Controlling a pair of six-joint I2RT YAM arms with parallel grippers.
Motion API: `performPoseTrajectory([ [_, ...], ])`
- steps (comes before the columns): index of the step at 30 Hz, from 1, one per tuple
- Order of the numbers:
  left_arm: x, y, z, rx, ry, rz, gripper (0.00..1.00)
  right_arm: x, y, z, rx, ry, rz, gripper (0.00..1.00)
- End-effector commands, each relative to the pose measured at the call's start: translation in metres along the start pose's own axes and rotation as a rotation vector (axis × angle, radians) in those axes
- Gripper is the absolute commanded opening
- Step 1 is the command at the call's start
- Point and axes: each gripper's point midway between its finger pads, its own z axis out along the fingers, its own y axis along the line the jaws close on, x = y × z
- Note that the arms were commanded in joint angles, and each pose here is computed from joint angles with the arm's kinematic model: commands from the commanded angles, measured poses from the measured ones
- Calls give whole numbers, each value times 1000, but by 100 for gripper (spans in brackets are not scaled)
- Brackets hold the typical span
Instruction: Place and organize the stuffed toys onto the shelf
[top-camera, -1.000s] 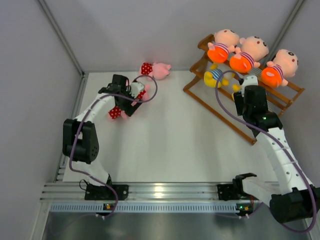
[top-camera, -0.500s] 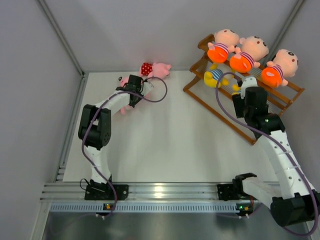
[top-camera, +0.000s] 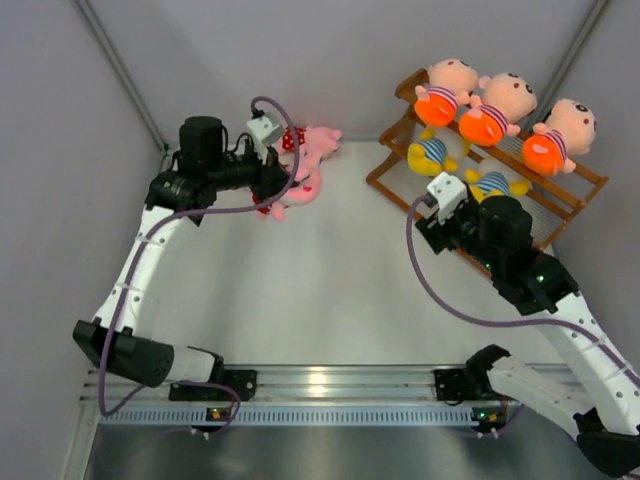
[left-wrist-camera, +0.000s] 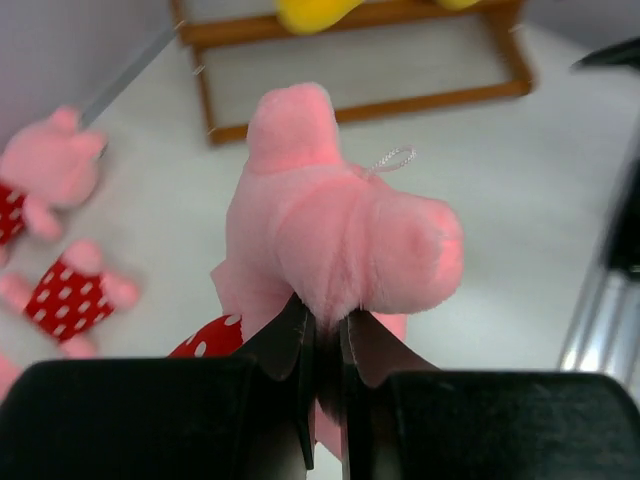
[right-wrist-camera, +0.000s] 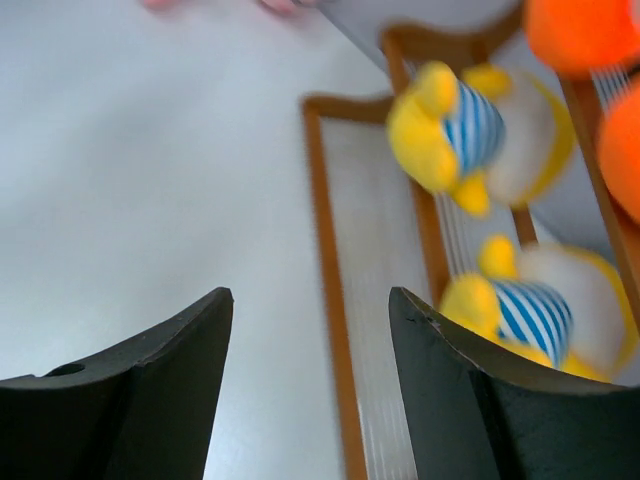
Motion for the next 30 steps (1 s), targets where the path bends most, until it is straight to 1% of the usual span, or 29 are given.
performPoseTrajectory([
  [1, -40, -92, -34, 449, -114, -145, 0, -59, 55, -6, -230, -328, -169, 65],
  [2, -45, -103, -40, 511, -109, -210, 0, -84, 64, -15, -242, -457, -187, 66],
  [4, -65, -119, -55, 621, -121, -252, 0, -90, 80, -12, -255, -524, -202, 67],
  [5, -70, -120, -55, 633, -102, -318, 0, -97, 96, -13, -289, -560, -217, 66],
  [6, -75, -120, -56, 629, -102, -331, 0, -109, 99, -13, -269, -610, -221, 66],
  [7, -82, -119, -59, 615, -112, -327, 0, -112, 101, -10, -234, -613, -248, 66],
  [8, -86, -118, -60, 599, -115, -337, 0, -121, 122, -8, -269, -642, -274, 66],
  [10, -99, -115, -64, 552, -141, -323, 0, -136, 132, -5, -232, -693, -297, 67],
  [11, -103, -111, -63, 515, -148, -336, 0, -138, 151, 0, -266, -699, -307, 67],
  [12, -109, -112, -66, 511, -161, -335, 0, -143, 157, 2, -271, -715, -298, 68],
  [13, -115, -113, -69, 514, -177, -335, 0, -155, 157, 0, -260, -765, -257, 68],
  [14, -119, -118, -73, 540, -176, -368, 0, -155, 164, 9, -266, -758, -249, 68],
  [16, -128, -120, -78, 536, -211, -346, 0, -163, 167, 15, -269, -770, -174, 72],
  [18, -129, -117, -79, 509, -224, -333, 0, -170, 176, 26, -306, -745, -121, 73],
  [19, -128, -118, -79, 508, -225, -329, 0, -165, 185, 38, -348, -691, -57, 73],
  [20, -127, -118, -79, 508, -222, -334, 0, -167, 187, 42, -359, -675, -24, 73],
  [21, -125, -118, -78, 508, -217, -340, 0, -177, 186, 41, -373, -671, 43, 72],
  [25, -125, -119, -79, 509, -220, -333, 0, -176, 194, 57, -396, -612, 141, 72],
  [28, -124, -119, -79, 511, -218, -334, 0, -173, 193, 65, -389, -593, 204, 71],
  [30, -123, -119, -79, 514, -215, -337, 0, -174, 191, 68, -379, -599, 249, 68],
])
